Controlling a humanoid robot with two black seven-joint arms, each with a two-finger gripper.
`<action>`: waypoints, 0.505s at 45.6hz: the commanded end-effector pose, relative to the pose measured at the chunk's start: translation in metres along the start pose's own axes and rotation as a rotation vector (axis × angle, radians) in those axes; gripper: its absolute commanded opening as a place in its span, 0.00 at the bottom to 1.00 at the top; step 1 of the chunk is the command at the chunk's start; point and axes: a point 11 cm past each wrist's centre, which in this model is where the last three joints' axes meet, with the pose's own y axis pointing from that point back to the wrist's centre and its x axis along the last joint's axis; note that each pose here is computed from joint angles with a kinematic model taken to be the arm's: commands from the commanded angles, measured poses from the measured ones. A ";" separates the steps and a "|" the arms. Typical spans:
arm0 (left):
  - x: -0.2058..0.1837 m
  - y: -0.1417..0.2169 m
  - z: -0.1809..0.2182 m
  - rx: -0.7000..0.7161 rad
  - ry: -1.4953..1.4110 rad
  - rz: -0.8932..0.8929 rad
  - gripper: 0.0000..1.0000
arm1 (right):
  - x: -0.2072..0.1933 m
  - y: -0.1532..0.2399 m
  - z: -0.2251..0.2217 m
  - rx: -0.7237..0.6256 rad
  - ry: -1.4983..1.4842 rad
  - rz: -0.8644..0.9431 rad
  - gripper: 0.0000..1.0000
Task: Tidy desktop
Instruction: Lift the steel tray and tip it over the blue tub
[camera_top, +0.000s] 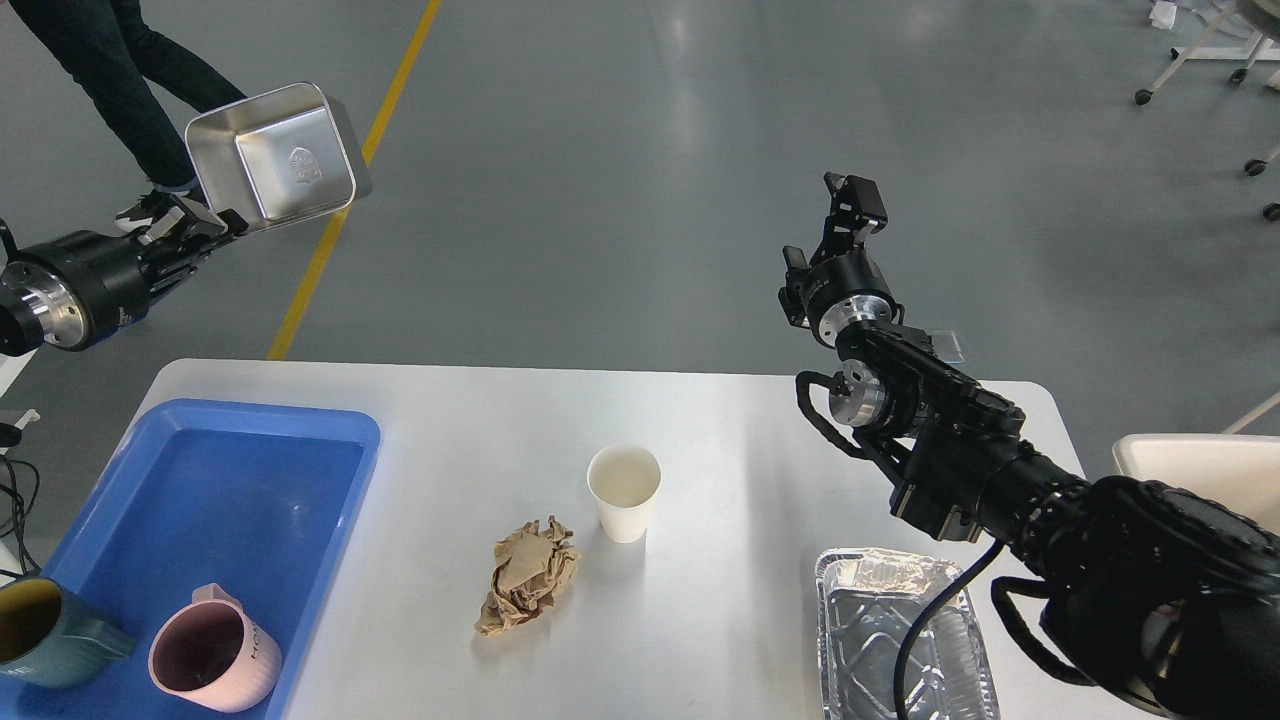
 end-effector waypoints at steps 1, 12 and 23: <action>-0.022 0.000 -0.012 0.045 -0.083 -0.074 0.00 | -0.001 0.000 -0.002 0.002 0.002 0.000 1.00; -0.053 0.035 -0.056 0.212 -0.248 -0.255 0.00 | 0.006 -0.001 -0.005 0.007 0.007 0.010 1.00; -0.036 0.096 -0.065 0.340 -0.414 -0.383 0.00 | 0.006 -0.001 -0.005 0.008 0.008 0.012 1.00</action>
